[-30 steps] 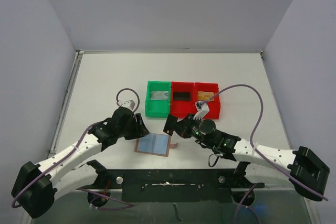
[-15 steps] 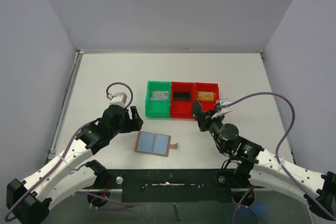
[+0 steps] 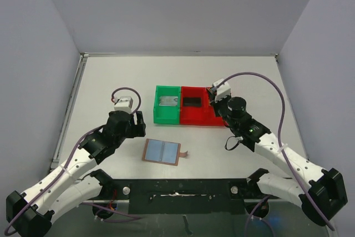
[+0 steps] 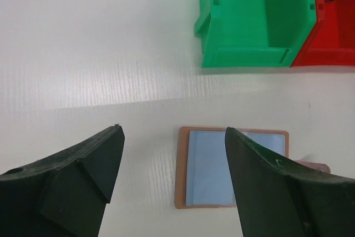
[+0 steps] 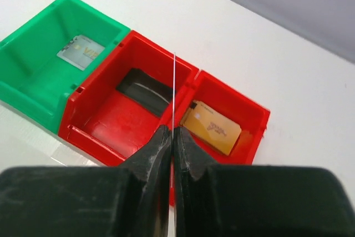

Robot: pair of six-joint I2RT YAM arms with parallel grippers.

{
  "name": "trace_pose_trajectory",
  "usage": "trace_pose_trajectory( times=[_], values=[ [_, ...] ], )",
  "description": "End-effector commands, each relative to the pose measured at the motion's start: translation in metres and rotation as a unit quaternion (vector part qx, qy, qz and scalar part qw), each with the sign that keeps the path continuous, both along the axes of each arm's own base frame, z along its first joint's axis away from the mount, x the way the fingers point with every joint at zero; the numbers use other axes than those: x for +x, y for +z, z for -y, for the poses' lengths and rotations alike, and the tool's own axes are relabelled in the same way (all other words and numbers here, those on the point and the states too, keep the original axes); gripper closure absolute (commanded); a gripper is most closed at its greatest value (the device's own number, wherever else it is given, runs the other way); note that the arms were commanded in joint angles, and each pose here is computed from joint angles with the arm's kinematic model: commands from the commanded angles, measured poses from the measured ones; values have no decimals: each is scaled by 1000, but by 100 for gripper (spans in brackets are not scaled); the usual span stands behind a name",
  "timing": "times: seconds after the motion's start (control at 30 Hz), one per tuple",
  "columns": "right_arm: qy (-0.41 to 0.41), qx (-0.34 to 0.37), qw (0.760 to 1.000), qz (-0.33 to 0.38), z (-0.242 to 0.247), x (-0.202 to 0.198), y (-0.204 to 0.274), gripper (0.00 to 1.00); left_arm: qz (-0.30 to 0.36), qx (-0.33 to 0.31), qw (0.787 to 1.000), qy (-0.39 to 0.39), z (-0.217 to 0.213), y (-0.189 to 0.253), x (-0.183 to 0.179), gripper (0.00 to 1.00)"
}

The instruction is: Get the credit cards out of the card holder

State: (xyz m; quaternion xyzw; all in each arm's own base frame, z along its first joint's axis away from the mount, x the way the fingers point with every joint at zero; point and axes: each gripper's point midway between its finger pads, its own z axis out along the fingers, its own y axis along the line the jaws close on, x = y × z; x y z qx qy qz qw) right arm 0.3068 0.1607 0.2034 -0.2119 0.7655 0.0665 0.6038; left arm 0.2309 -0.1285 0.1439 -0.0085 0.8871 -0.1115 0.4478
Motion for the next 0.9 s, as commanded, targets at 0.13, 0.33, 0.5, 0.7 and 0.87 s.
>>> trace_pose_trajectory(
  times=[0.13,0.33,0.5,0.7,0.87],
  values=[
    [128,-125,984,23,-51,39,13,100,62,-18,998,4,3,32,15,26],
    [148,-180,972,-6,-74,57,-14,100,70,-21,997,7,2,36,16,26],
    [148,-223,963,-23,-82,72,-33,100,64,-15,998,5,0,27,14,25],
    [144,-287,946,-44,-76,85,-58,100,66,-16,998,4,0,28,14,25],
    [152,-326,932,-45,-76,94,-67,100,68,-16,998,3,0,28,14,25]
  ],
)
